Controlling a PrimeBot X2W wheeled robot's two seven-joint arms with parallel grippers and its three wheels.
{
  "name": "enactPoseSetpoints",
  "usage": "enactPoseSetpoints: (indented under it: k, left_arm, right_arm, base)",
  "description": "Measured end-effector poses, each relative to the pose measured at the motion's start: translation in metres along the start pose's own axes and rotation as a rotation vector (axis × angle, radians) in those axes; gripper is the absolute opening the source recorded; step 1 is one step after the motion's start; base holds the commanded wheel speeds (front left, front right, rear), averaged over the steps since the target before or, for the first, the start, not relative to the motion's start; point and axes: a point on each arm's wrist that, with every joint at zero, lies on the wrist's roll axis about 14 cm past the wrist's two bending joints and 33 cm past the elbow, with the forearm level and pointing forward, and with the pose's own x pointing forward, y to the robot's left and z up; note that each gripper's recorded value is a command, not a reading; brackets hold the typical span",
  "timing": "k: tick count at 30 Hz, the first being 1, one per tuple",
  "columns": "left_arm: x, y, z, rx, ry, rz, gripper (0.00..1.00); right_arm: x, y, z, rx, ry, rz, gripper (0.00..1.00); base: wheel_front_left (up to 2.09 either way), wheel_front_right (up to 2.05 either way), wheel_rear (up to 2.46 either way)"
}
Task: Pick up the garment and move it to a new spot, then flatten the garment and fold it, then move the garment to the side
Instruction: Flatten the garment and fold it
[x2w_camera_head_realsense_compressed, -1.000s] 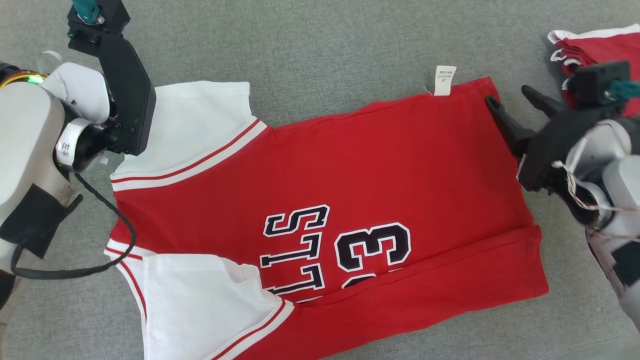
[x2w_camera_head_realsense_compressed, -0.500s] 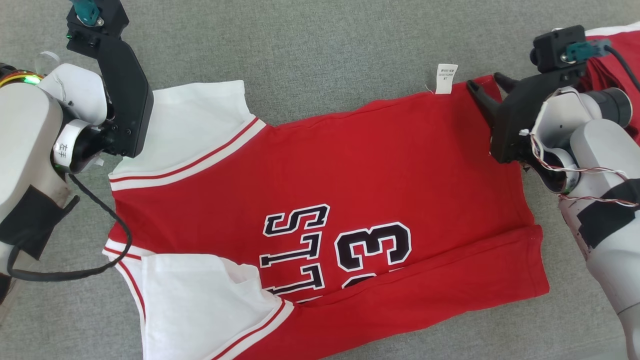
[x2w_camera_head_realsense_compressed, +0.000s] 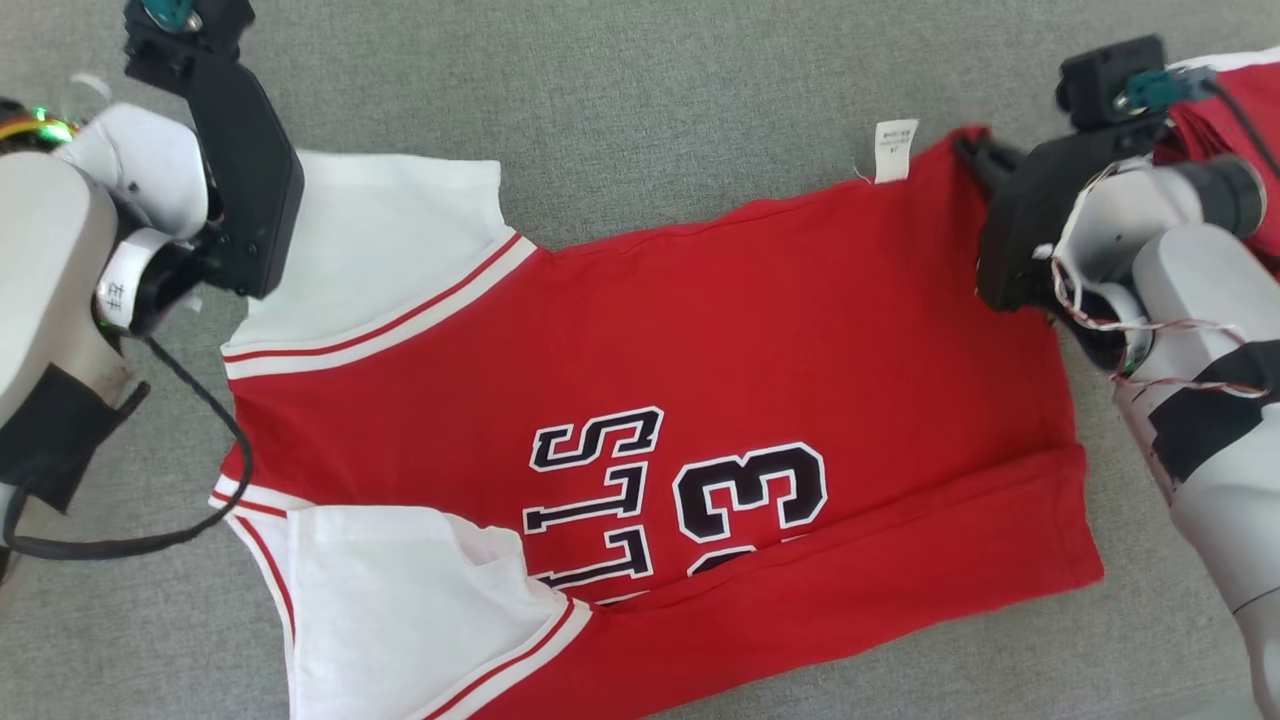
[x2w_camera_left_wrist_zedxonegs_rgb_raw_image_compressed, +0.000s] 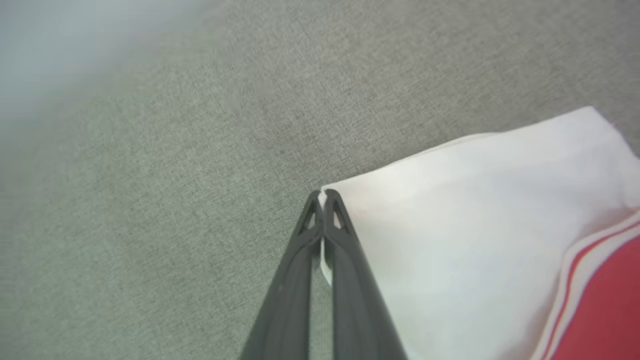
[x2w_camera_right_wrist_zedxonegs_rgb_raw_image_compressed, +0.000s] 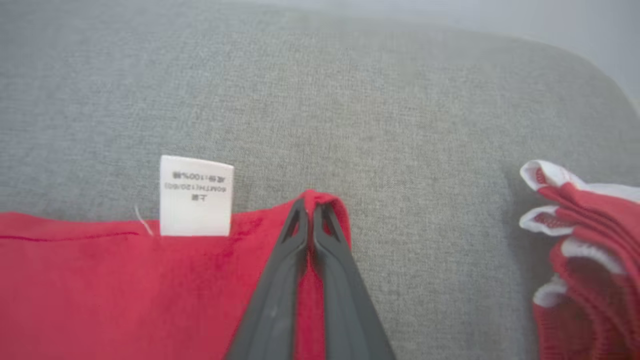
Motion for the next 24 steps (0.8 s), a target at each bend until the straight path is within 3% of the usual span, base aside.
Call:
enactPoseSetpoints:
  k: [13,18,24]
  left_arm:
    - [-0.030,0.015,0.067,0.054,-0.343,0.049,0.00]
    - [-0.038,0.017,0.070,0.029,-0.379,0.043,0.00]
    - [-0.062,0.009,0.056,0.007,-0.443,-0.003,0.00]
  right_arm:
    - [-0.006,-0.021,0.037,0.081,-0.178,-0.033,0.00]
    - [-0.008,-0.027,0.041,0.129,-0.208,-0.028,0.00]
    - [-0.022,-0.026,0.020,0.193,-0.195,0.015,0.00]
  base:
    - [0.00,0.00,0.00]
    - [0.00,0.00,0.00]
    - [0.00,0.00,0.00]
